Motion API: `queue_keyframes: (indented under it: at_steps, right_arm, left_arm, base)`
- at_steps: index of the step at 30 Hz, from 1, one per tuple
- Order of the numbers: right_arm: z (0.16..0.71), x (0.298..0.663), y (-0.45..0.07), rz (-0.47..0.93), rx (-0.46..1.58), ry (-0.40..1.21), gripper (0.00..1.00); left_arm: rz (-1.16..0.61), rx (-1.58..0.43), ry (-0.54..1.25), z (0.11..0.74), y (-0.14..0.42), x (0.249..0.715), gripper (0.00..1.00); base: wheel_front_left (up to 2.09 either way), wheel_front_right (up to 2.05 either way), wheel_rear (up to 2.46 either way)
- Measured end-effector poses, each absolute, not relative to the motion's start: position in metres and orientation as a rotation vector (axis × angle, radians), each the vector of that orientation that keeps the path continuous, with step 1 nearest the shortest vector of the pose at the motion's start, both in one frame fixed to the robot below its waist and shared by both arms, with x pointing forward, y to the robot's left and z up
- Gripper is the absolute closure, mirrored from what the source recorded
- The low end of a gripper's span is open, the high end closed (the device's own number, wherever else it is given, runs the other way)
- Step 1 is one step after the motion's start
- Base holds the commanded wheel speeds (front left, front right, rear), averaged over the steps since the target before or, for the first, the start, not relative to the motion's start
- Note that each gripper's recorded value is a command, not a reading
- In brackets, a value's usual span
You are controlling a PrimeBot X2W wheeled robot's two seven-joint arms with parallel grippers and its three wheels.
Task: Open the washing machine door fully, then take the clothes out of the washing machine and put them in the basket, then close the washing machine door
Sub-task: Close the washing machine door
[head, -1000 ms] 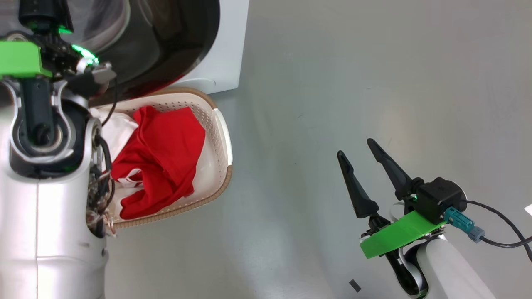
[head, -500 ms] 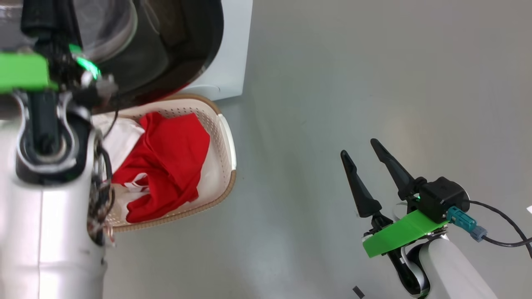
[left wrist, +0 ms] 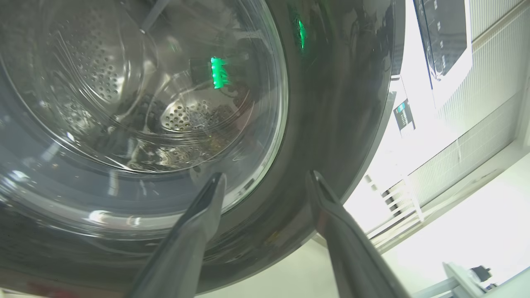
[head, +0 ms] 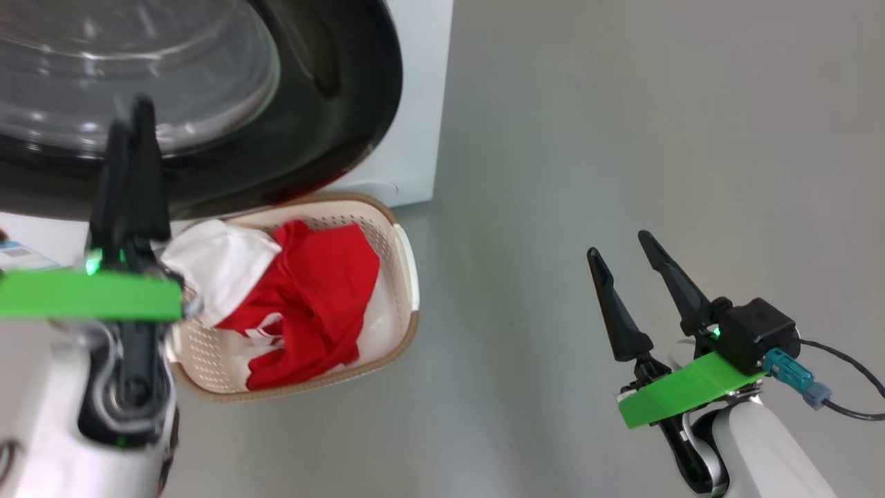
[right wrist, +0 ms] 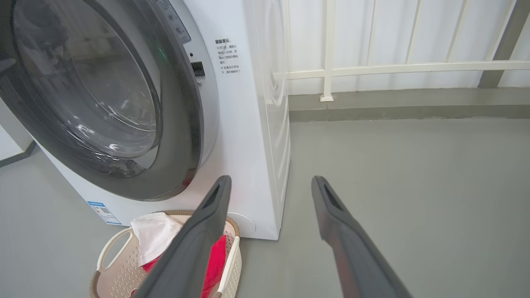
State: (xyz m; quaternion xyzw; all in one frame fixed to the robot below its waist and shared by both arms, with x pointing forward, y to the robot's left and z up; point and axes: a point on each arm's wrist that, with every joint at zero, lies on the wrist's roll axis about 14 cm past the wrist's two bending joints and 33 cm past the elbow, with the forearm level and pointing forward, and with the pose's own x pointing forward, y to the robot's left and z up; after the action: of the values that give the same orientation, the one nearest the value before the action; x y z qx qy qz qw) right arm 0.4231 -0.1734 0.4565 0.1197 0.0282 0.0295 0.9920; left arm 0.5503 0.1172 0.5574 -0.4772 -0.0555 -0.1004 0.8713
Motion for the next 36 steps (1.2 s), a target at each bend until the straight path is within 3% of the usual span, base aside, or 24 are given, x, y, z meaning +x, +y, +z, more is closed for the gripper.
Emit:
queue_keyframes:
  at_steps: [16,26,36]
  right_arm:
    - [0.496,0.394,-0.175,0.062,0.247,-0.05,0.0]
    - [0.519,0.374,-0.172,0.075,0.246,-0.116,0.0]
    - [0.534,0.359,-0.174,0.073,0.24,-0.165,0.0]
  left_arm:
    - [-0.122,-0.434,-0.192,0.554,0.16,0.462,0.0]
    - [-0.049,-0.231,-0.239,0.558,0.186,0.406,0.0]
    - [-0.035,-0.012,-0.261,0.565,0.188,0.38,0.0]
  base:
    - [0.0,0.0,0.0]
    - [0.0,0.0,0.0]
    - [0.0,0.0,0.0]
